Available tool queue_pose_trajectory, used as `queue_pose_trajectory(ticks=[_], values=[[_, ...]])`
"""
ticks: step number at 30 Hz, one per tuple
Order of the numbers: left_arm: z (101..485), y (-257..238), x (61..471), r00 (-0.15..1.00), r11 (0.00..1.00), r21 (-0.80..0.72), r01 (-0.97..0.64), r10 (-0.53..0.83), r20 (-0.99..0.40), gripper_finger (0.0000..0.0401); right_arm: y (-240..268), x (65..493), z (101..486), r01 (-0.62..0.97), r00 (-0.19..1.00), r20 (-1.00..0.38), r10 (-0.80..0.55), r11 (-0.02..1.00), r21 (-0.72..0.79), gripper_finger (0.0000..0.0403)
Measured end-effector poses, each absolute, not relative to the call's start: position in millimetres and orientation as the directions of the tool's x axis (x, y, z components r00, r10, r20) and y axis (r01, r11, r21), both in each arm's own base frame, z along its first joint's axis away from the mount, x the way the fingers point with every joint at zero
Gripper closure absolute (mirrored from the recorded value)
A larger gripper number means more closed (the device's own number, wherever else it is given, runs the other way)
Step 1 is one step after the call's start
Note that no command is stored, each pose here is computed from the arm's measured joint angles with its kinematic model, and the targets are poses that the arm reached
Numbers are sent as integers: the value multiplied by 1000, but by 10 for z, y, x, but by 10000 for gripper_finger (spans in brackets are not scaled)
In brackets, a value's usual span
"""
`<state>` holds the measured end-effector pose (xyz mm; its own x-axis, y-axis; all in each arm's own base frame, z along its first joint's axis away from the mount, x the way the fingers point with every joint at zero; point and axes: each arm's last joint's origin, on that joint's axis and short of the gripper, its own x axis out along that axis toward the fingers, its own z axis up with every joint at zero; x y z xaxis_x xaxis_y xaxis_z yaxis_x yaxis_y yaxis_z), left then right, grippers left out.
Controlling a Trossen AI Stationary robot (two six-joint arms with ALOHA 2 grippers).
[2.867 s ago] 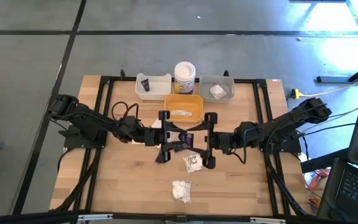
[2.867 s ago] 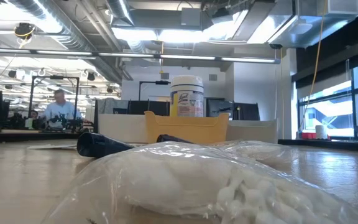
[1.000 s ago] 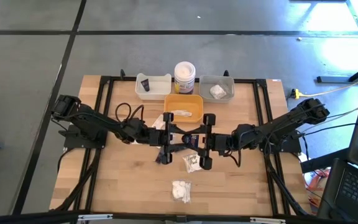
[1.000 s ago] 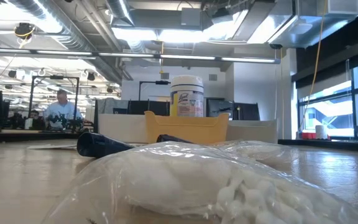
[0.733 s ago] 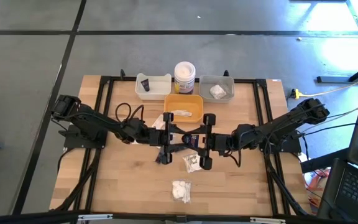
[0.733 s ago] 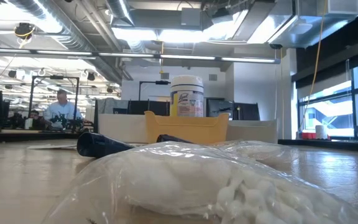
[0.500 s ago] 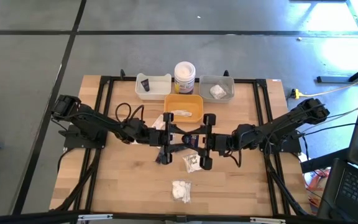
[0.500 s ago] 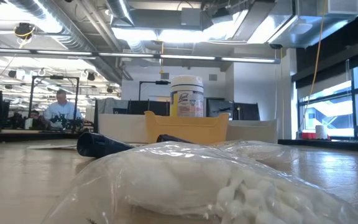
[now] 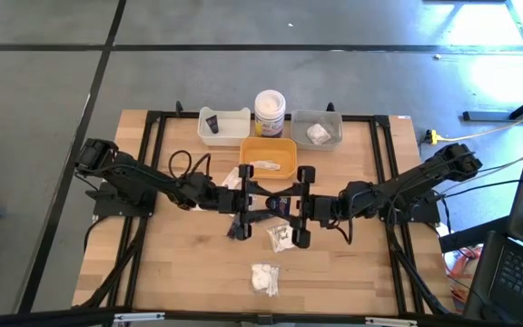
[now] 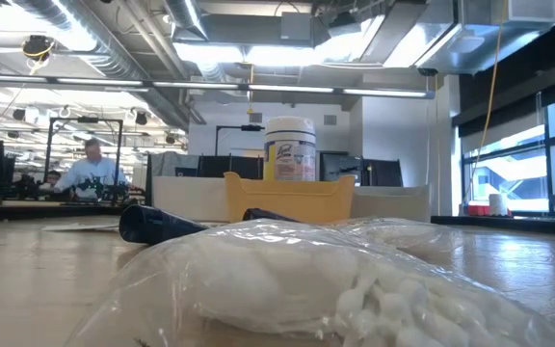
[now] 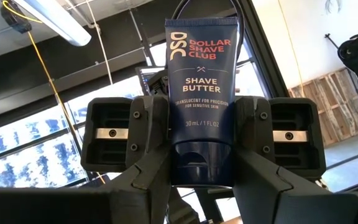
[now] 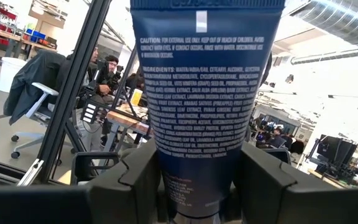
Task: Pick & Place Travel size toiletries
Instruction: Put the blue shave cream into the white bin
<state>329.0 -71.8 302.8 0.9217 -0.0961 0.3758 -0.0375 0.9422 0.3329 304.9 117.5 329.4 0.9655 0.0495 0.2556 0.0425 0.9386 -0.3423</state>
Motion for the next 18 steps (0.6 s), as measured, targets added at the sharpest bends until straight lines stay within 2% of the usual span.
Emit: queue_pose_trajectory(ticks=[18], values=[[2993, -713, 3306, 938, 944, 328, -43, -75, 339, 258, 1290, 2962, 3308, 81, 972, 233, -3, 942, -327, 214]])
